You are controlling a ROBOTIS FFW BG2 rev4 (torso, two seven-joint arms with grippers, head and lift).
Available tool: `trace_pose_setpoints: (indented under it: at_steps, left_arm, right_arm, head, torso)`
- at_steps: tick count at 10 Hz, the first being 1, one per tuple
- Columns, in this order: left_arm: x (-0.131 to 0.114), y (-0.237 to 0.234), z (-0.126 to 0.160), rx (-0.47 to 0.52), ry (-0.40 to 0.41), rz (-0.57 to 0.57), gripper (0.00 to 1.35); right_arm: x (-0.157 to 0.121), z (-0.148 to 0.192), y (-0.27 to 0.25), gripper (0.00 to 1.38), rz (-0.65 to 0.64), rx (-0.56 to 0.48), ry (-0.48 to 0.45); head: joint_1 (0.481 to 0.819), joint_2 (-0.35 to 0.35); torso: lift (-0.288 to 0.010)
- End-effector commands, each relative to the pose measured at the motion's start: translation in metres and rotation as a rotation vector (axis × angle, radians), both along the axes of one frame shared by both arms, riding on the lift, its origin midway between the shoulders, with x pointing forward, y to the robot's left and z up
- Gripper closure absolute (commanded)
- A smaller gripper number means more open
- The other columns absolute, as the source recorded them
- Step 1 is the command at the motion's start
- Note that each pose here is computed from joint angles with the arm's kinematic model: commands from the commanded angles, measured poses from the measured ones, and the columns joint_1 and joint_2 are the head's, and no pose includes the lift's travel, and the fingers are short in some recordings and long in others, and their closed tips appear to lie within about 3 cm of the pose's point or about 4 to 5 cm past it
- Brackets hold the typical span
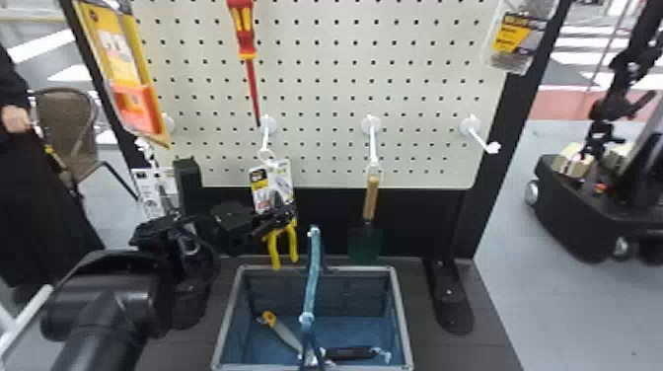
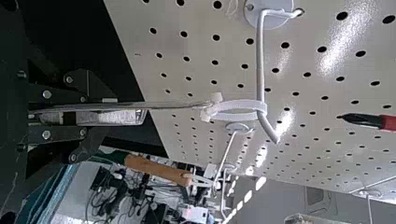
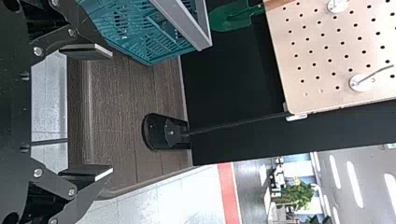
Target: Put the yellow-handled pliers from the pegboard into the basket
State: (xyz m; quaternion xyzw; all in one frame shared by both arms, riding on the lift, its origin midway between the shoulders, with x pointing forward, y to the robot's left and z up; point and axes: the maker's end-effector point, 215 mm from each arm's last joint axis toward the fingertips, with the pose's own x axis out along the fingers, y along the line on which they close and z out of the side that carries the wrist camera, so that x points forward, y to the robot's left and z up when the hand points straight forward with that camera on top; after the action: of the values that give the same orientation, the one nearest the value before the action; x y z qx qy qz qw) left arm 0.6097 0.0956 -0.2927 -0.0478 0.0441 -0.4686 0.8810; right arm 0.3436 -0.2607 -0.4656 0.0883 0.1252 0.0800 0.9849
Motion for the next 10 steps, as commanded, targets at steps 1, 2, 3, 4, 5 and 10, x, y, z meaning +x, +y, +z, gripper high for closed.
trace_pose_setpoints:
  at_steps: [1,2,3,4,5,10]
  left_arm:
    - [-0.006,0.002,0.008,0.003,-0.016,0.005,1.21]
    - [-0.011,0.002,0.016,0.012,-0.03,0.008,1.21]
    - [-0.016,0.002,0.019,0.018,-0.036,0.013,1.21]
    - [-0.02,0.003,0.018,0.009,-0.029,0.02,1.21]
    - [-0.024,0.003,0.012,0.0,-0.015,0.021,1.21]
    - [-0.061,-0.005,-0.029,-0.052,0.069,0.021,1.21]
  right_arm:
    - [0.0,0.0,0.0,0.4,-0.002,0.002,0.0]
    - [0.0,0.0,0.001,0.4,-0.001,0.002,0.0]
    - [0.0,0.0,0.001,0.4,0.0,0.001,0.0]
    - [0.0,-0.001,0.0,0.4,-0.002,0.002,0.001]
    - [0.0,-0.001,0.0,0.4,-0.001,0.002,0.0]
    - [-0.001,0.0,0.0,0.4,-0.003,0.008,0.001]
  head:
    - [0.549,0.0]
    - [0.549,0.0]
    - [0.549,0.0]
    - [0.549,0.0]
    - [0.549,0.0]
    - [0.549,0.0]
  torso:
    - [-0.1]
    - [-0.1]
    - [-0.1]
    - [-0.1]
    - [-0.1]
    - [-0.1]
